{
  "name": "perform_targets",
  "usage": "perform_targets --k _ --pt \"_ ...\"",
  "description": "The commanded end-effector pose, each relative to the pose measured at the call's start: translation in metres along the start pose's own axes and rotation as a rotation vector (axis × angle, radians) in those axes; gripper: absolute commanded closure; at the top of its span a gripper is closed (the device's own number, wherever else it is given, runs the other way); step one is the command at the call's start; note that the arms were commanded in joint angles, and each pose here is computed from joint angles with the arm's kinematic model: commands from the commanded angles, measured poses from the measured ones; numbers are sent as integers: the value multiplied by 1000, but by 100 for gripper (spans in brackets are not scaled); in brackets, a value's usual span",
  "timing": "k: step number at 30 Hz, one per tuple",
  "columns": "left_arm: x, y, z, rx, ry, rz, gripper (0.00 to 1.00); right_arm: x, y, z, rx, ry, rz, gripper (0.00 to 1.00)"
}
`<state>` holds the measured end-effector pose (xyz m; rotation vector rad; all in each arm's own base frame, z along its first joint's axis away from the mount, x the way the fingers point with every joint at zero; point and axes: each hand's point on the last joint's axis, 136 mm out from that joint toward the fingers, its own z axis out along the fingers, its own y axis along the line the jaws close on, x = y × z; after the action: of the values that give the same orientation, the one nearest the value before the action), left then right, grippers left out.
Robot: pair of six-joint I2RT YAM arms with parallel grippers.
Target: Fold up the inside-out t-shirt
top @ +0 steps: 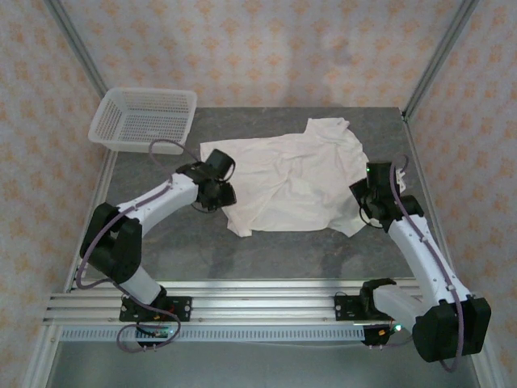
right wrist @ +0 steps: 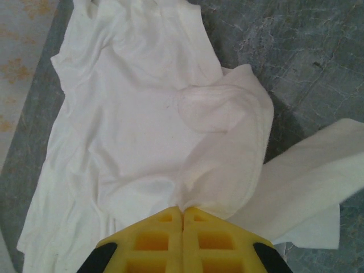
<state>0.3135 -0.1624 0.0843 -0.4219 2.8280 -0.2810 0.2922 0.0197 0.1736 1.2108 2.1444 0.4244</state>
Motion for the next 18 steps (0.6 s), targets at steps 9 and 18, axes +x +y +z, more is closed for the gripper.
perform_targets --k 9,18 --pt "26 -27 43 5 96 -52 54 1 -5 -4 -11 -9 -13 100" --pt "14 -2 30 -114 2 -47 100 -3 -2 -11 -21 -22 -16 100"
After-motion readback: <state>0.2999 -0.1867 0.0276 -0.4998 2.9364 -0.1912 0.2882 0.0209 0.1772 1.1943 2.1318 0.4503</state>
